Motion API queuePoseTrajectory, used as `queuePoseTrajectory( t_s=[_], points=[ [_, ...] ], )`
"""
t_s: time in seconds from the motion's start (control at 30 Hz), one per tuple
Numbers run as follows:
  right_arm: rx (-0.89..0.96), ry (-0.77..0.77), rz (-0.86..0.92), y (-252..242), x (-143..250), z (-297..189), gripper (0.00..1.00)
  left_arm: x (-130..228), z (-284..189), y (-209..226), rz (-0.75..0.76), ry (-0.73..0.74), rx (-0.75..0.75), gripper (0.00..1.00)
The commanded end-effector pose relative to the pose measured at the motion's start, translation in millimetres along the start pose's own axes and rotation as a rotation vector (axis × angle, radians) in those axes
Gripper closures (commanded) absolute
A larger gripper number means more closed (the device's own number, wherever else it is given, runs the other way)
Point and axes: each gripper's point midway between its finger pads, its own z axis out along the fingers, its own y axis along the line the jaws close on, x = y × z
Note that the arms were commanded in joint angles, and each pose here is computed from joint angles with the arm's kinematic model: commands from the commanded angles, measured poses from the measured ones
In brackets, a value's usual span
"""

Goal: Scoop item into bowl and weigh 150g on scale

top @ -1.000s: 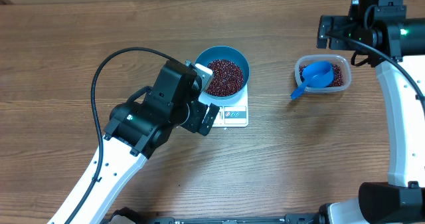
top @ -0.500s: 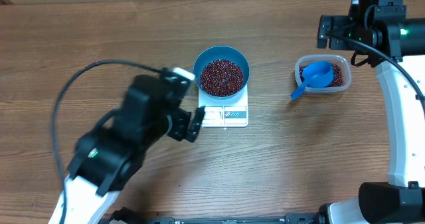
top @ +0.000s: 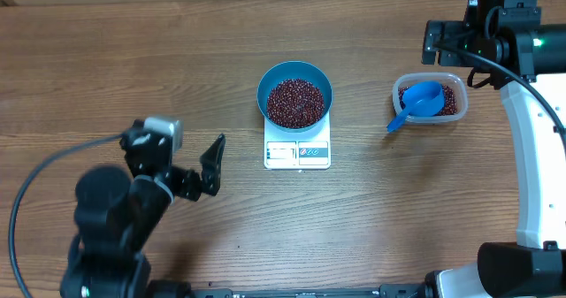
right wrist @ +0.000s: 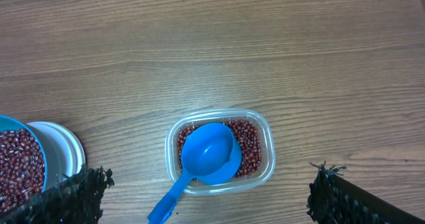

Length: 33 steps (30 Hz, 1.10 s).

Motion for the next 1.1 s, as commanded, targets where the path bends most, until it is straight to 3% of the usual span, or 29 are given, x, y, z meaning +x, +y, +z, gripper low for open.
queuePoseTrajectory(
  t_s=[0.0,0.37,0.73,1.07],
  points=[
    [0.006,-0.025,-0.006,-2.3,-5.6,-6.0,0.0,6.1,-10.7,-5.8,0.039,-0.092,0.039,0.0],
    [0.006,-0.025,-0.006,-2.3,-5.6,-6.0,0.0,0.5,-31.6,11.6,0.141,-0.451,-0.054,0.0],
    [0.006,-0.025,-0.006,-2.3,-5.6,-6.0,0.0,-0.3,-67.4,8.6,0.192,-0.613,-0.105,0.0],
    [0.006,-0.025,-0.006,-2.3,-5.6,-6.1,0.0,-9.7,-76.6,9.7,0.208,-0.668,-0.129,0.0]
  ],
)
